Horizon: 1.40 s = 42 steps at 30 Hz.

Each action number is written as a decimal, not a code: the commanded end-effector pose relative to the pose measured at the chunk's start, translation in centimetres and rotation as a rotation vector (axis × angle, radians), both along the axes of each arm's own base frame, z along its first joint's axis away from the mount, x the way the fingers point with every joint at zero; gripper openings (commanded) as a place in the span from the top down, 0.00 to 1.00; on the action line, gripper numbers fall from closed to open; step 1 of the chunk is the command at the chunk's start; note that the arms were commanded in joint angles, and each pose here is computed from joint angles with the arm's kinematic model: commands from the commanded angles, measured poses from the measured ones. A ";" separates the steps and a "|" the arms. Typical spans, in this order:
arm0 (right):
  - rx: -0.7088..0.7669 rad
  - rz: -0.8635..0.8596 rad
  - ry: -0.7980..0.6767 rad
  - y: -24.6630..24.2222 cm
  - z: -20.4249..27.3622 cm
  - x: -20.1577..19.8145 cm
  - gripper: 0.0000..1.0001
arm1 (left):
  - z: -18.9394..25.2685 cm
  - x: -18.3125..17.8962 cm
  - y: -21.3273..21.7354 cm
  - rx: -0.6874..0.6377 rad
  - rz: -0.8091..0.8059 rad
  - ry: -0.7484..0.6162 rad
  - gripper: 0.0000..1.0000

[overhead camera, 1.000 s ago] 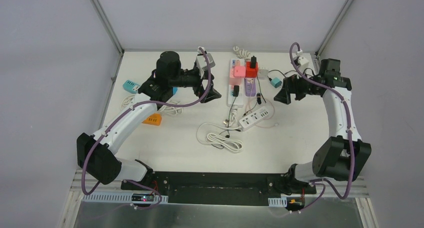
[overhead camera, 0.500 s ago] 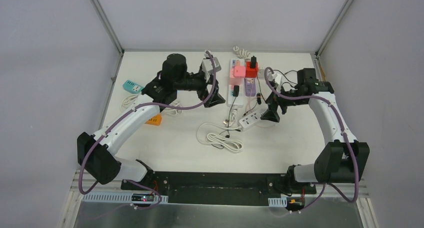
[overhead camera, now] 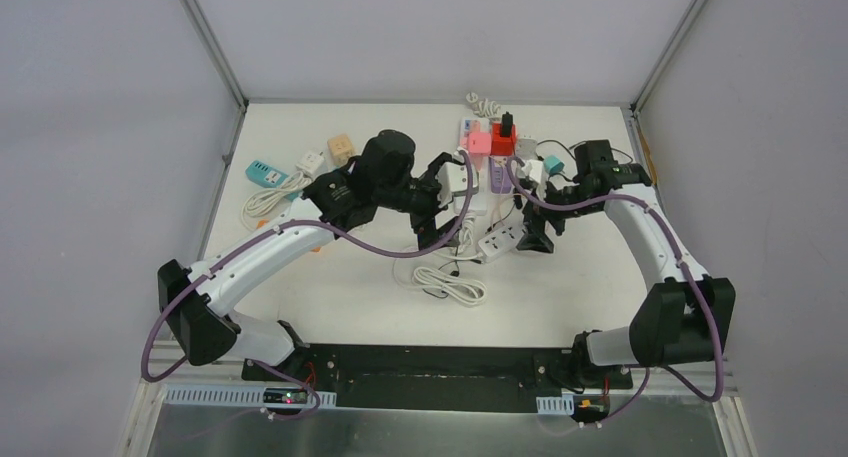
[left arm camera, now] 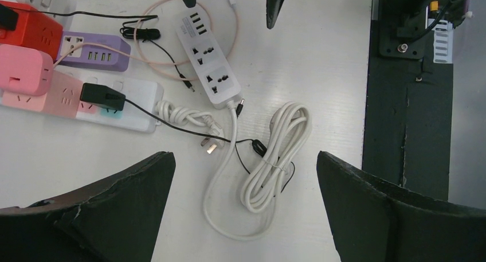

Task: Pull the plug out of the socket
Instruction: Pick up the socket from the center of the board.

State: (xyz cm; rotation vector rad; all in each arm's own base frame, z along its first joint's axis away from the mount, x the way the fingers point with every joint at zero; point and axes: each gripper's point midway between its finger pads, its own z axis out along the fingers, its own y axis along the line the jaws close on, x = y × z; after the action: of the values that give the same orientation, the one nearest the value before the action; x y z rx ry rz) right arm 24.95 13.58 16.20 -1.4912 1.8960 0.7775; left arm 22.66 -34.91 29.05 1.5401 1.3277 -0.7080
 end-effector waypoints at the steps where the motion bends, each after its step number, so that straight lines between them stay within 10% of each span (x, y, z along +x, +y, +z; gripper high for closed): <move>1: -0.030 0.045 -0.020 0.2 -0.7 0.1 0.03 | 2.3 0.3 -0.1 -0.016 0.004 -0.080 0.01; 42: -0.370 0.308 -0.133 3.1 -12.8 4.3 0.15 | 1.1 1.0 1.8 0.033 0.064 -0.111 0.01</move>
State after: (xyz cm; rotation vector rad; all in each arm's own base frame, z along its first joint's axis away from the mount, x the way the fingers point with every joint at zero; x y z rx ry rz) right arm 28.39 16.52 3.35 -2.0009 1.8553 0.5298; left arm 23.52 -33.59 28.77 1.5504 1.3589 -0.5892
